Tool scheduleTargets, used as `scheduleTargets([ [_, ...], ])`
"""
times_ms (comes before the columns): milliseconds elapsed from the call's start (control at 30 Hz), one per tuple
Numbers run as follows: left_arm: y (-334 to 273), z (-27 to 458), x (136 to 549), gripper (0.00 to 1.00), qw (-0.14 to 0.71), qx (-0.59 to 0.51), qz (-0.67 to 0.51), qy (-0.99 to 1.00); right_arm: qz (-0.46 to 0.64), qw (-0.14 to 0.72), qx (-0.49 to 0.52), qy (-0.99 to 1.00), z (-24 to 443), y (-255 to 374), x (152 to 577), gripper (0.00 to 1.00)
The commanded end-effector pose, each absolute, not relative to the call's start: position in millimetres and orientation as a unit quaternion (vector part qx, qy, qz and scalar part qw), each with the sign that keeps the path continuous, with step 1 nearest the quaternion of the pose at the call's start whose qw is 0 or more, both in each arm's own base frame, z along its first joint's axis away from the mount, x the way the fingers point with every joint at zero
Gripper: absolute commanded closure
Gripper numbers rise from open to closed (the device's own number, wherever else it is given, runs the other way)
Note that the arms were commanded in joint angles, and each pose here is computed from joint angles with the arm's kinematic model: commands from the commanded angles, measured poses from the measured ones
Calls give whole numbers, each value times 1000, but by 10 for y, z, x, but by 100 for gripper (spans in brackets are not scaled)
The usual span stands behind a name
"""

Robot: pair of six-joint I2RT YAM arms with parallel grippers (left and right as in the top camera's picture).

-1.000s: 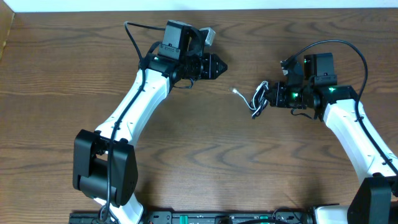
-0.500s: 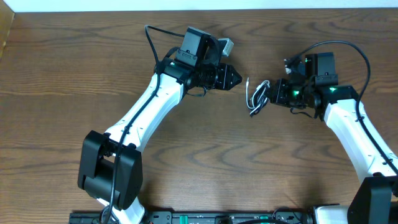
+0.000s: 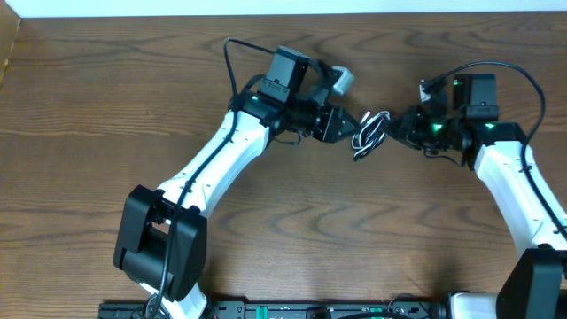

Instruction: Untangle cables

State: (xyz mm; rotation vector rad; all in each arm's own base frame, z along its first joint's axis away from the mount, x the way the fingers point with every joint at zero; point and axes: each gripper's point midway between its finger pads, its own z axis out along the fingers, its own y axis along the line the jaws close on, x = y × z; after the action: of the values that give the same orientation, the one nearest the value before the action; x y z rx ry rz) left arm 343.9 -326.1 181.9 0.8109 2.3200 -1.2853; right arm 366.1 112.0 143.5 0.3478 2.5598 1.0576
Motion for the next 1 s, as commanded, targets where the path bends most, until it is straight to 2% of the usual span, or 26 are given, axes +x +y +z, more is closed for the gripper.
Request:
scheduleTargets([
  [0,-3376,2037,3222,63,199,362,-494,765,437,167,102,878,1652,1204,3646,99],
  [200,-3529,2026,3058,62,209,413,-488,740,481,168,75,857,1807,1282,3625,99],
  [367,-3562,1850,3128,62,216,410,-446,765,499,172,59,847,1881,1320,3620,99],
  [967,-3622,1536,3242,62,204,405,-440,775,526,176,33,832,1990,1379,3596,99],
])
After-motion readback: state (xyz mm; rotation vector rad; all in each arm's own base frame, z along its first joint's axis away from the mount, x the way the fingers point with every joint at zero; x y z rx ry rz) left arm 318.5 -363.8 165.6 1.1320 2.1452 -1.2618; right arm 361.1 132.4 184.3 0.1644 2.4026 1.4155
